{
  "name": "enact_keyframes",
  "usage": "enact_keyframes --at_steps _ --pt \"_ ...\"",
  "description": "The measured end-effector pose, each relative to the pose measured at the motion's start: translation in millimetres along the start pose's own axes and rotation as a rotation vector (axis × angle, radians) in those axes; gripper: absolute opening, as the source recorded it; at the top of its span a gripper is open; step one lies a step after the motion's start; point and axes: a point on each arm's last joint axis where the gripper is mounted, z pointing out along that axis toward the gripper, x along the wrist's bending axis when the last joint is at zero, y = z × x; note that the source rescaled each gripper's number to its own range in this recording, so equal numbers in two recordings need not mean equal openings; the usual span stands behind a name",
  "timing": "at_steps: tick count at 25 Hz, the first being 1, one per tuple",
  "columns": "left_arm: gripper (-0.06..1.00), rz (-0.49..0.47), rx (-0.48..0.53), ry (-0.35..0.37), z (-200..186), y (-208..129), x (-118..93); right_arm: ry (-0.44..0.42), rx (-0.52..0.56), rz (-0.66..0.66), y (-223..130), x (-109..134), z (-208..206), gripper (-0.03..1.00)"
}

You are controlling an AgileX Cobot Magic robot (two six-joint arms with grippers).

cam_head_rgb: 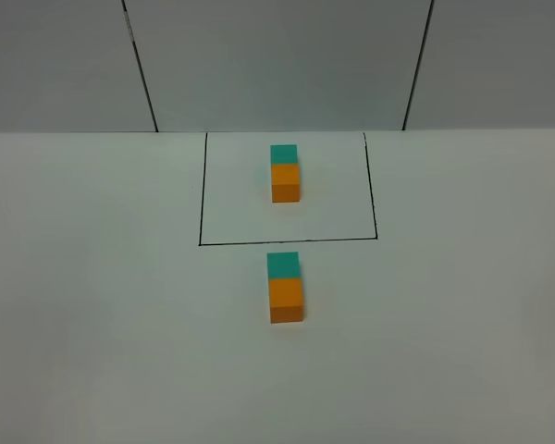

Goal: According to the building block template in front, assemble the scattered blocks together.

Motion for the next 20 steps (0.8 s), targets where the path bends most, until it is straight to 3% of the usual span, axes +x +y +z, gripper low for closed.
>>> enact_keyframes --at_steps 20 --pt "0.63 0.001 0.000 0.000 0.0 0.0 0.0 0.000 0.000 -0.003 0.0 0.0 0.0 0.73"
